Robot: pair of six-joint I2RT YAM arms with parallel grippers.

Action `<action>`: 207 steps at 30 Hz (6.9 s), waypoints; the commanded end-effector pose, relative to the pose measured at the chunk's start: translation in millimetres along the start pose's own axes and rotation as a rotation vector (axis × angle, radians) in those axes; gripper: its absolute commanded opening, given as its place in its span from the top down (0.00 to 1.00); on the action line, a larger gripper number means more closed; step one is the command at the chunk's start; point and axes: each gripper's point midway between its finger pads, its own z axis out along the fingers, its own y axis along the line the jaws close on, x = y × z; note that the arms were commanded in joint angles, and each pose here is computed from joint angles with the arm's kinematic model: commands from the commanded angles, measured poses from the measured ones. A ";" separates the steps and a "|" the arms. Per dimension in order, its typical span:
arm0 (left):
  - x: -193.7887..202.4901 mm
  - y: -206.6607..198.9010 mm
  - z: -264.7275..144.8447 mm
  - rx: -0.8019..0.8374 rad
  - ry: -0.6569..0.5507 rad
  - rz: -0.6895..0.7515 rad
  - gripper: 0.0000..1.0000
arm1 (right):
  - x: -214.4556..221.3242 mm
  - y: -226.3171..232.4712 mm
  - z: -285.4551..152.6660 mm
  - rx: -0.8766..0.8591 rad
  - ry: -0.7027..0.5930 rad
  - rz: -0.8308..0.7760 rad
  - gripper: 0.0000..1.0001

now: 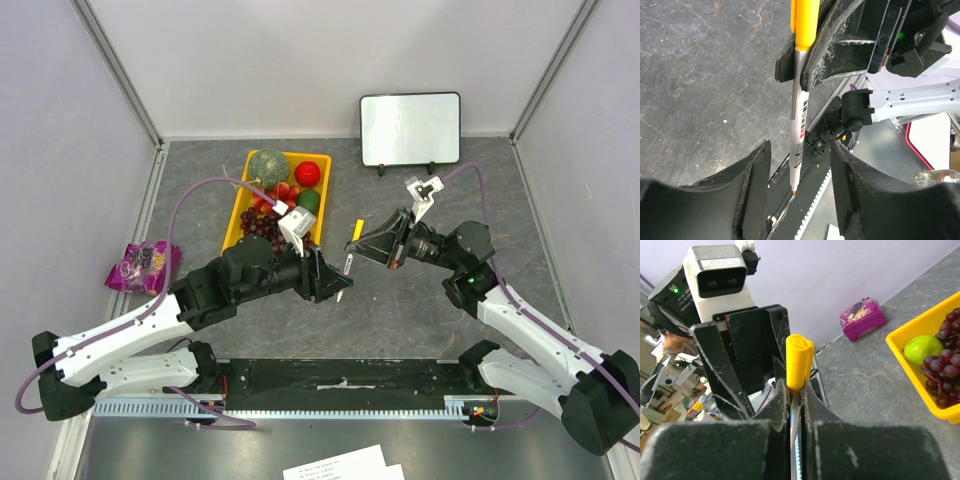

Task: Write a sentence on the whiteboard
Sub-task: Pick up the whiteboard marker at the center of the board, then move the whiteboard to the center of the board.

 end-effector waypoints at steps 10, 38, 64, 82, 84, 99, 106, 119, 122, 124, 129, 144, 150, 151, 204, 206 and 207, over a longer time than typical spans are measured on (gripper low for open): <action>23.7 5.4 22.5 0.027 0.059 -0.027 0.70 | -19.2 -4.9 -2.7 0.096 -0.079 -0.047 1.00; 19.7 -44.6 -29.6 0.305 0.124 0.222 0.98 | -0.4 50.8 3.4 -0.231 0.165 -0.127 0.10; 34.7 -55.5 -22.6 0.405 0.185 0.226 0.98 | 35.2 55.6 -13.3 -0.287 0.343 -0.080 0.51; 36.6 -50.8 -21.7 0.386 0.181 0.220 0.98 | 38.2 57.5 -19.0 -0.256 0.378 -0.096 0.83; 37.0 -51.3 -21.9 0.389 0.183 0.220 0.98 | 37.0 57.5 -18.1 -0.254 0.369 -0.091 0.91; 39.8 -44.8 -17.6 0.363 0.185 0.222 0.98 | 30.9 63.6 -15.4 -0.271 0.337 -0.054 0.68; 37.5 -43.9 -17.4 0.353 0.175 0.222 0.98 | 33.5 66.3 -17.5 -0.288 0.355 -0.050 0.76; 28.2 -35.1 -18.6 0.282 0.121 0.206 0.35 | 39.9 34.1 -15.2 -0.123 0.378 -0.098 1.00; 25.0 -24.6 -17.0 0.215 0.097 0.178 0.16 | 36.8 18.9 -12.7 -0.037 0.354 -0.117 1.00; 24.4 -13.4 -14.1 0.155 0.079 0.150 0.09 | 39.2 0.2 -15.2 0.064 0.351 -0.116 1.00; 22.5 0.5 -4.7 0.080 0.058 0.129 0.00 | 41.8 -51.3 -34.3 0.348 0.324 -0.101 1.00; 32.6 40.1 48.3 -0.014 0.140 0.137 0.00 | 31.9 -51.1 -45.4 0.304 0.284 -0.073 1.00; 27.8 41.6 70.3 0.021 0.130 0.164 0.05 | 30.2 -41.4 -38.7 0.237 0.269 -0.049 1.00; 28.6 41.0 73.5 0.028 0.137 0.166 0.11 | 29.0 -39.5 -36.5 0.220 0.262 -0.042 1.00; -16.9 99.4 -31.8 -0.042 0.041 -0.019 0.98 | -55.1 -442.5 -73.3 1.451 0.214 -0.128 0.28; -16.3 99.7 -31.9 -0.043 0.043 -0.020 0.98 | -57.8 -451.1 -73.3 1.451 0.214 -0.126 0.29; -15.9 99.6 -32.3 -0.044 0.044 -0.019 0.98 | -59.1 -454.0 -70.5 1.444 0.219 -0.129 0.29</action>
